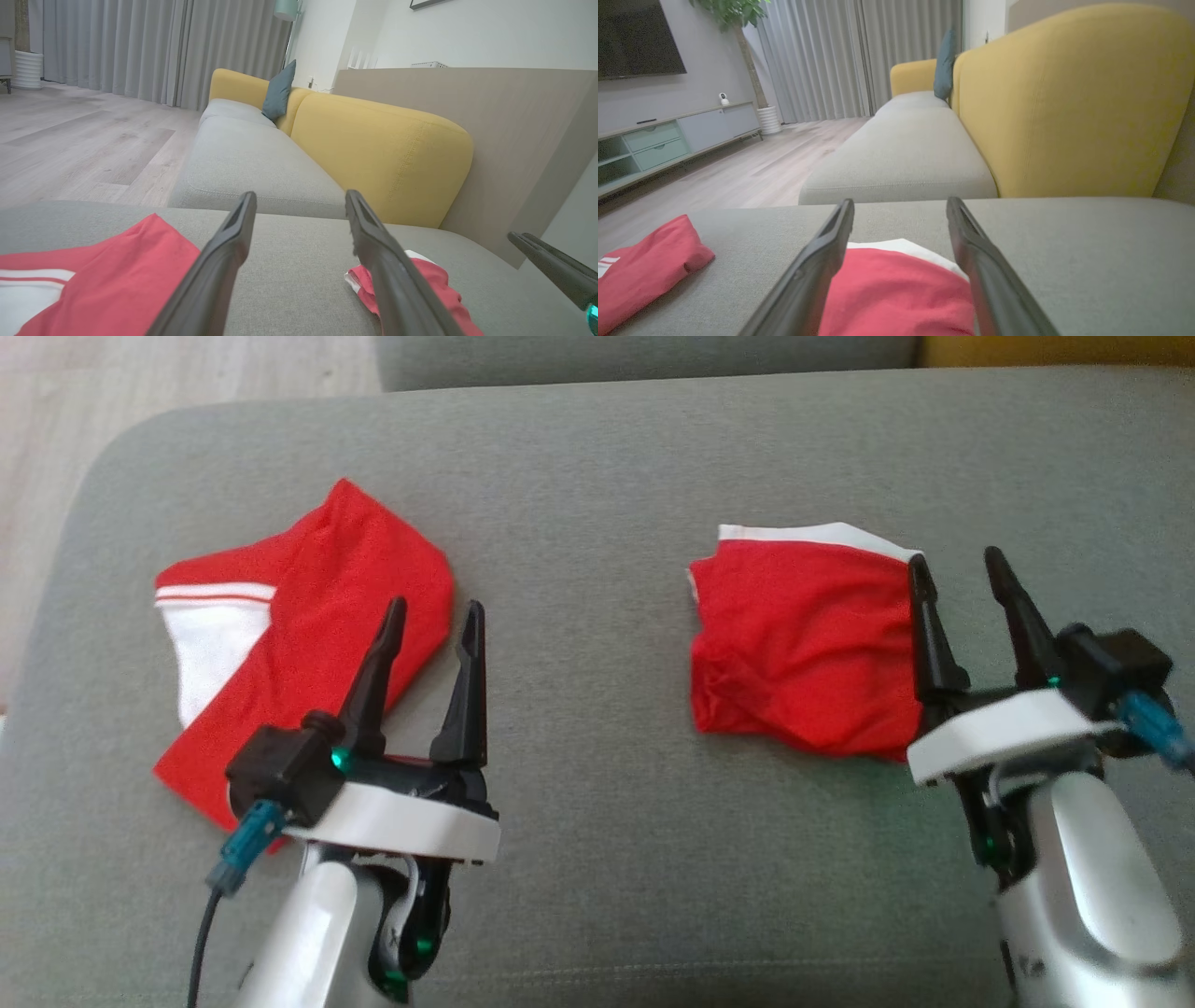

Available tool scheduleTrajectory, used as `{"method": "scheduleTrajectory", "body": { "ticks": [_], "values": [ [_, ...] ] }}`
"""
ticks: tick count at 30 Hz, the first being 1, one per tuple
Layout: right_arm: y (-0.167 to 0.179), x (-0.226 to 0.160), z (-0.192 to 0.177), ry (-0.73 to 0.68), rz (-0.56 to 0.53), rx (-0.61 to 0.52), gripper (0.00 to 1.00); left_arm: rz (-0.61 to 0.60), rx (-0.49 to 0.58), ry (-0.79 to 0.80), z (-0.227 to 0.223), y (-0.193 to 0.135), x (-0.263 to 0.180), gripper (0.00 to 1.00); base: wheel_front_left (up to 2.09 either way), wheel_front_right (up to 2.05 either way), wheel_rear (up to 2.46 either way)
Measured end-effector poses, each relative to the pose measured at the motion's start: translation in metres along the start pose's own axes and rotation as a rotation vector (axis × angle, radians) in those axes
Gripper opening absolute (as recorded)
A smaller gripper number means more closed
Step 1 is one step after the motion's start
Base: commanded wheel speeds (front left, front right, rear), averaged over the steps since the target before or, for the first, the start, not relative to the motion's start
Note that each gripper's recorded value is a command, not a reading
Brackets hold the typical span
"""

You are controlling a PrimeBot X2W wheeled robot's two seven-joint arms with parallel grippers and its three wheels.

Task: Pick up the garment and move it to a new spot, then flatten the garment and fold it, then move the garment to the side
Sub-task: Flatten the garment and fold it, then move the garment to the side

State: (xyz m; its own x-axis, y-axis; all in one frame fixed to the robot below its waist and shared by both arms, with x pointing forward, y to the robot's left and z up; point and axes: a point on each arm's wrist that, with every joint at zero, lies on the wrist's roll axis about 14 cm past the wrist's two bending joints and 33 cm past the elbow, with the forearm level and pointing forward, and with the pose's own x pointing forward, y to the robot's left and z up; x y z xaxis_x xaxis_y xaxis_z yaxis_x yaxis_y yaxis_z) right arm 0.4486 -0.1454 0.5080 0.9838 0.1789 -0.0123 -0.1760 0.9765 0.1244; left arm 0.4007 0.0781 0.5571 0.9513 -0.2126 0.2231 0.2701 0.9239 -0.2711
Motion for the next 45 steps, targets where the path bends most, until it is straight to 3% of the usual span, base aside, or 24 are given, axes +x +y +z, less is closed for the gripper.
{"method": "scheduleTrajectory", "body": {
  "ticks": [10,26,32,45],
  "values": [
    [-0.04,-0.044,0.006,-0.069,-0.141,-0.082,1.0,-0.049,-0.016,-0.011,0.0,-0.015,0.012,1.0,0.0,0.0,0.0],
    [-0.05,-0.059,-0.007,-0.058,-0.188,-0.052,1.0,-0.074,-0.032,-0.012,-0.001,-0.02,0.015,1.0,0.0,0.0,0.0],
    [-0.055,-0.048,-0.053,0.113,-0.206,0.031,1.0,-0.066,-0.039,0.024,-0.014,-0.015,0.013,1.0,0.0,0.0,0.0],
    [-0.041,0.006,-0.122,0.335,-0.173,0.151,1.0,0.017,-0.023,0.073,-0.036,0.021,0.02,1.0,0.0,0.0,0.0]
  ]
}}
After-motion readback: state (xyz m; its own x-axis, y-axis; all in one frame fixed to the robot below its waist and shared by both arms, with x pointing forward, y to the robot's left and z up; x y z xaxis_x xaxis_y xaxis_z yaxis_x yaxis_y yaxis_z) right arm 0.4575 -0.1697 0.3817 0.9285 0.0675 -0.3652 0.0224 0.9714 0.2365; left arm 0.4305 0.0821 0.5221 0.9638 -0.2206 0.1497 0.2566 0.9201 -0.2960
